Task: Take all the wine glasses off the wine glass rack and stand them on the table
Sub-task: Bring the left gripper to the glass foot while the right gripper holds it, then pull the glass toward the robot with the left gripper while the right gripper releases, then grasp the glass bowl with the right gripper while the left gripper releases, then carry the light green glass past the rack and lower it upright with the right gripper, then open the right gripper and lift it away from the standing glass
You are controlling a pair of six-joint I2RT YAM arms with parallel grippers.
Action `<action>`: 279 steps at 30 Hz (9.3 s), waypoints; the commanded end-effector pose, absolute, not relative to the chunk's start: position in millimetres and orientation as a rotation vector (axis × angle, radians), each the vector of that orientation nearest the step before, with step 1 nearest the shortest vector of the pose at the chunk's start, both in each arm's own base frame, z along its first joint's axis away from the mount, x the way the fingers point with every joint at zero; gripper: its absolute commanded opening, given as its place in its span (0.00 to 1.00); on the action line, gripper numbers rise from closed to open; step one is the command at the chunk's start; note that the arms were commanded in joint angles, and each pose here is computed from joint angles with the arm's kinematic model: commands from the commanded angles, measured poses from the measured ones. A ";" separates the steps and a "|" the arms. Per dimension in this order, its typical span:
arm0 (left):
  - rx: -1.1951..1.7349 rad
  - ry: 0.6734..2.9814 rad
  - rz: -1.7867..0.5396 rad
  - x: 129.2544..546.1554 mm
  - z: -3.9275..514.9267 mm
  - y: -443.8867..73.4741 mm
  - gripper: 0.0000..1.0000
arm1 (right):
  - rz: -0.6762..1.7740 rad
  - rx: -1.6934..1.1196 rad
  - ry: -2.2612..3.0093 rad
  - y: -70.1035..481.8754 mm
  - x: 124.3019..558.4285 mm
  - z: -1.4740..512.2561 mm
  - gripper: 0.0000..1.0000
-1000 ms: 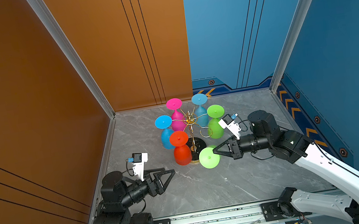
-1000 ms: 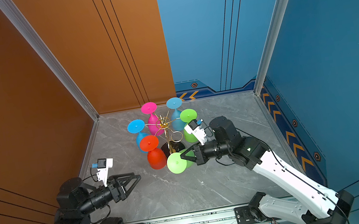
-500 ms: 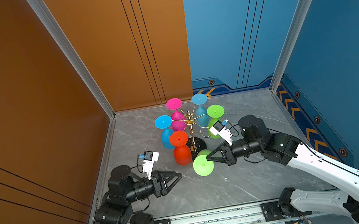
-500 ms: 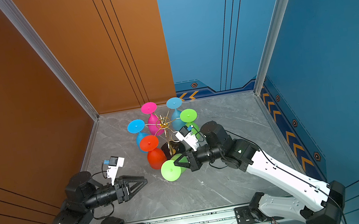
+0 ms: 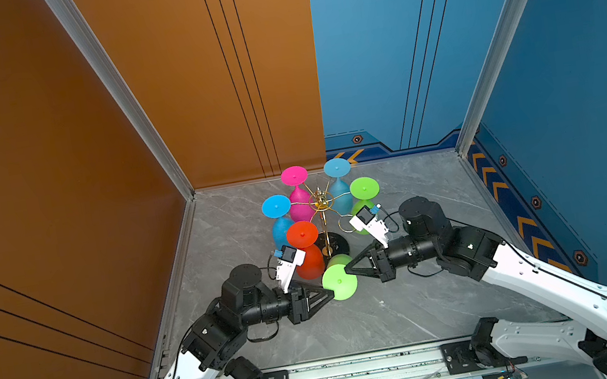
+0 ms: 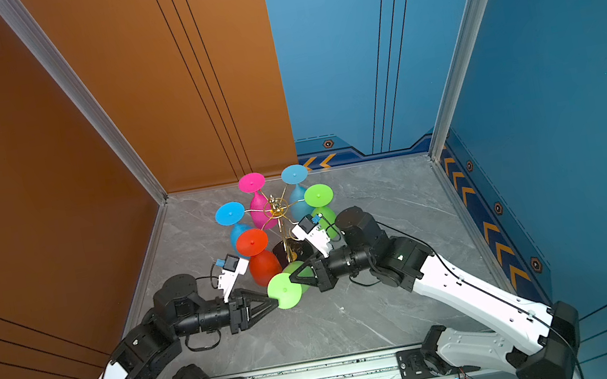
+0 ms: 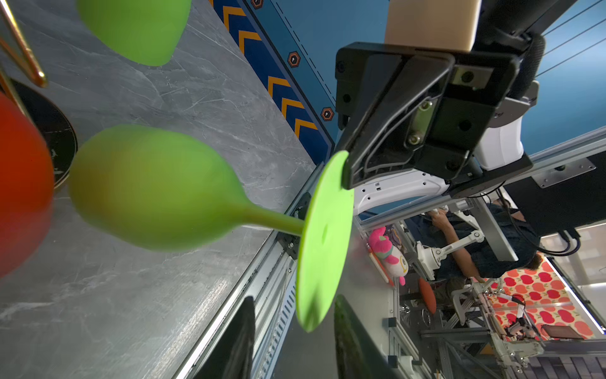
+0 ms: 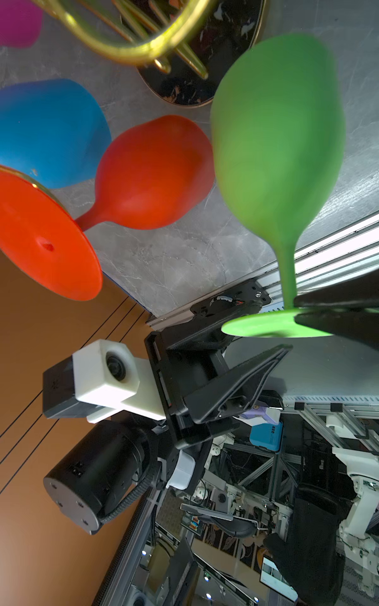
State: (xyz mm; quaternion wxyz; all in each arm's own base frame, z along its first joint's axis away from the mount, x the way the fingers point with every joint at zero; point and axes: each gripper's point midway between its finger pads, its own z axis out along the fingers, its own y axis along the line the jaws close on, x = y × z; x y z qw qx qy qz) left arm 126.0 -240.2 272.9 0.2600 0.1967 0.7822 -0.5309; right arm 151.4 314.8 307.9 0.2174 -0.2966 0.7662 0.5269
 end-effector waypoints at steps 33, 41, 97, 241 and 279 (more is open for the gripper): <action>0.712 2.034 -1.535 109.3 281.5 -271.9 0.00 | 1.400 -0.720 2.127 274.7 146.9 311.9 0.44; 0.953 1.930 -1.416 89.1 275.4 -290.9 0.00 | 1.317 -0.460 2.239 239.2 177.8 299.9 0.61; 1.761 1.108 0.619 113.2 190.1 -286.7 0.00 | 1.217 -0.323 2.559 226.8 210.8 277.7 0.32; -0.010 2.123 -0.144 226.6 212.2 -67.8 0.98 | 0.138 -0.008 2.362 138.3 584.0 230.3 0.56; -0.016 2.135 -0.165 227.9 216.7 -65.1 0.98 | 1.086 -0.056 2.153 183.1 368.6 365.2 0.63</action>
